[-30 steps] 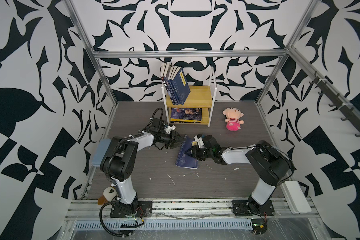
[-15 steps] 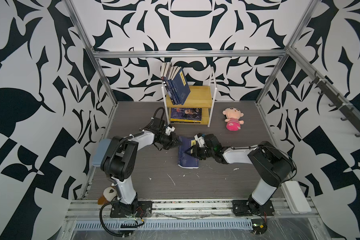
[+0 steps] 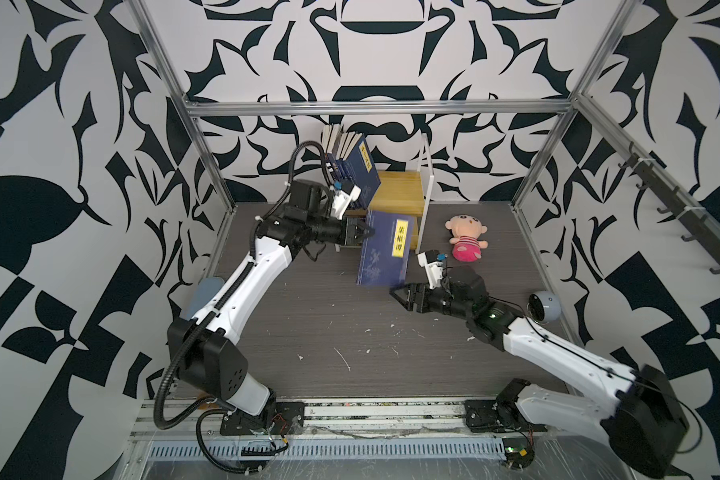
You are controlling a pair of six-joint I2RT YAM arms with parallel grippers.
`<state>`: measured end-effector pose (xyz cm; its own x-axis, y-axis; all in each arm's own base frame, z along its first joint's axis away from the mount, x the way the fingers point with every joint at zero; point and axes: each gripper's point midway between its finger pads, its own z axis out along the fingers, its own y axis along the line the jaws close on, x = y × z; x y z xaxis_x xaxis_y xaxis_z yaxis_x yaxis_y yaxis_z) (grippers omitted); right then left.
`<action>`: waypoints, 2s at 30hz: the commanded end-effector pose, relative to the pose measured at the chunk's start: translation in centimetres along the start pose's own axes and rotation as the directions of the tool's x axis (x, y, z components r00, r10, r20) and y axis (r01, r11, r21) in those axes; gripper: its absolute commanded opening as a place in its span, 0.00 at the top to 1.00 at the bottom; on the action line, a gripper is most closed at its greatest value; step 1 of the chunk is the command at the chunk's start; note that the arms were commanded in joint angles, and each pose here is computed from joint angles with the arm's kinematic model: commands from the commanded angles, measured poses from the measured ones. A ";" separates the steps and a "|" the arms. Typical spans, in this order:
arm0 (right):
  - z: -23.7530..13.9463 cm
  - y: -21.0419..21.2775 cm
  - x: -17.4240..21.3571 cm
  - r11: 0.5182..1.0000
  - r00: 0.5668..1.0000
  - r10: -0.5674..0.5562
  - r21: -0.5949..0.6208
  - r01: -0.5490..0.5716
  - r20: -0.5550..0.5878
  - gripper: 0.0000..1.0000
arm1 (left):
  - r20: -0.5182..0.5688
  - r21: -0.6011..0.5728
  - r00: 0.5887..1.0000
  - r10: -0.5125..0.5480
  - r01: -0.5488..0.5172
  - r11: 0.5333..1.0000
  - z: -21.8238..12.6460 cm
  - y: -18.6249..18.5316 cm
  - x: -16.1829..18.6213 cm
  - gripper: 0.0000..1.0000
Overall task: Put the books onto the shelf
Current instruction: 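Lift the blue book to the upper shelf with right gripper while left gripper holds books, then insert the blue book beside the upper-shelf books while left gripper braces them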
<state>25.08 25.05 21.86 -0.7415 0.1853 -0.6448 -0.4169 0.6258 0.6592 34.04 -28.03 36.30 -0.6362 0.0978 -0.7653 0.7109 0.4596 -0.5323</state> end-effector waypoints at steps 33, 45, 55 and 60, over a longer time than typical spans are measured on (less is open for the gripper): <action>0.7 15.9 -24.4 0.572 0.616 -0.740 0.735 0.364 0.271 0.00 | 0.458 -0.178 0.869 -0.188 0.296 0.938 -6.8 0.2 -14.7 1.00; 5.8 15.5 -26.3 0.596 0.653 -0.730 0.655 0.464 0.201 0.03 | 0.446 -0.126 0.863 -0.238 0.323 0.938 -6.2 0.5 -14.6 1.00; 7.0 16.0 -23.1 0.656 0.708 -0.692 0.535 0.533 0.141 0.11 | 0.458 -0.131 0.857 -0.234 0.326 0.936 -6.4 1.2 -15.0 1.00; 6.8 16.7 -21.3 0.662 0.699 -0.701 0.491 0.566 0.141 0.14 | 0.464 -0.140 0.856 -0.227 0.324 0.935 -6.4 1.6 -15.2 1.00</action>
<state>39.72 34.86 43.81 -0.1556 -0.2148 -0.9642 -0.3334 0.9302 -0.1535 43.78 -22.52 46.15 -0.6092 -0.4104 -0.6786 0.3373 0.6403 -0.6901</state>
